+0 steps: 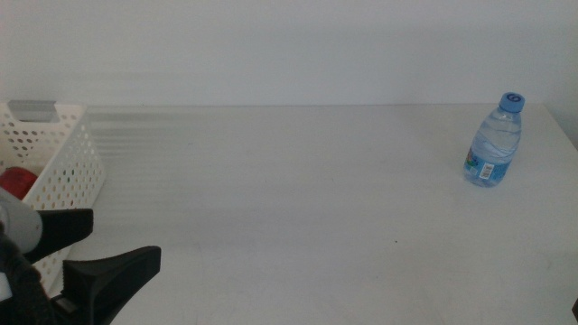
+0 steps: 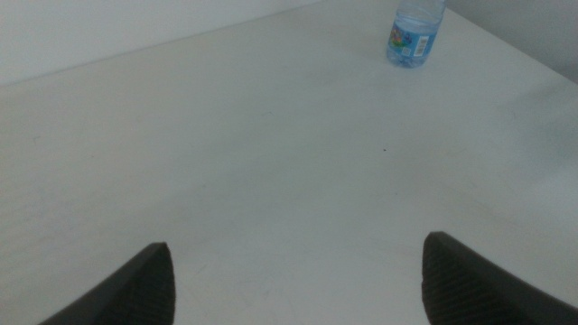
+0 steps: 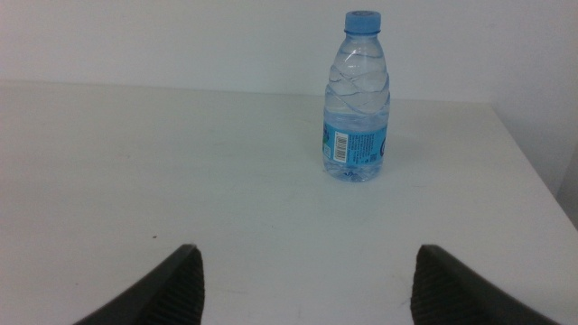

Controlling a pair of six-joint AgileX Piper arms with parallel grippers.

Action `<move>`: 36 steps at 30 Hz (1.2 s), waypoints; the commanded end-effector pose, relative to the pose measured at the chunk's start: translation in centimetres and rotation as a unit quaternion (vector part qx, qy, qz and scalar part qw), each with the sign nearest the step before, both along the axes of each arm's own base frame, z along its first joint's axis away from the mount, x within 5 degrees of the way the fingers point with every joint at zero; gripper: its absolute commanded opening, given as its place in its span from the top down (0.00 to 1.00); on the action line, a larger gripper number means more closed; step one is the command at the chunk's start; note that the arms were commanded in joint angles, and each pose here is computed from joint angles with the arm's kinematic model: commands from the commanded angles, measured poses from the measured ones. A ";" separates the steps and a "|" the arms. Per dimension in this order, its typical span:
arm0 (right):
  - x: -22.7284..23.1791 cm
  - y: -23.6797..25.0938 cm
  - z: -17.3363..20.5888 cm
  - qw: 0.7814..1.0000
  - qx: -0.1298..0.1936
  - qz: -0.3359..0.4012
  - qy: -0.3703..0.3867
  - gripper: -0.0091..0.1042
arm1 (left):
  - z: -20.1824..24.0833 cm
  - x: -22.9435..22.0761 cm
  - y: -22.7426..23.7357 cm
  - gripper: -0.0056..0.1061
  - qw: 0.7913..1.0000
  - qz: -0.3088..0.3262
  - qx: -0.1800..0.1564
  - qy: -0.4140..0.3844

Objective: Use arms to grab the bottles and put them into the dustbin to the left of the table.

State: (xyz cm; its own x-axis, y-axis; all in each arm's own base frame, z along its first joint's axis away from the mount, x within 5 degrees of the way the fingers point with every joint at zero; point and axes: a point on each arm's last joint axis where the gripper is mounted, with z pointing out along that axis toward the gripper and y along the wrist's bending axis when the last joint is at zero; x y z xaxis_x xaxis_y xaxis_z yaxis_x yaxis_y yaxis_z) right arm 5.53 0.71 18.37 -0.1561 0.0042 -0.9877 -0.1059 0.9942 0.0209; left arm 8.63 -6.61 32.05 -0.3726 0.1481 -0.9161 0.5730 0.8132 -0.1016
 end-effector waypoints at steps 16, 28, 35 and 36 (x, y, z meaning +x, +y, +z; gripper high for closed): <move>4.7 0.1 8.9 0.991 -0.110 -0.004 -0.071 0.39 | 1.5 0.2 -0.1 0.14 0.999 0.001 -0.034 -0.036; 11.3 0.8 6.5 0.994 -0.091 0.005 -0.066 0.39 | 1.5 0.2 -0.1 0.14 0.999 0.001 -0.034 -0.036; 14.6 1.1 4.1 0.993 -0.084 0.006 -0.077 0.39 | 1.5 0.2 -0.1 0.14 0.999 0.001 -0.034 -0.036; 15.0 1.0 3.8 0.993 -0.078 -0.001 -0.083 0.39 | 1.5 0.2 -0.1 0.14 0.999 0.001 -0.034 -0.036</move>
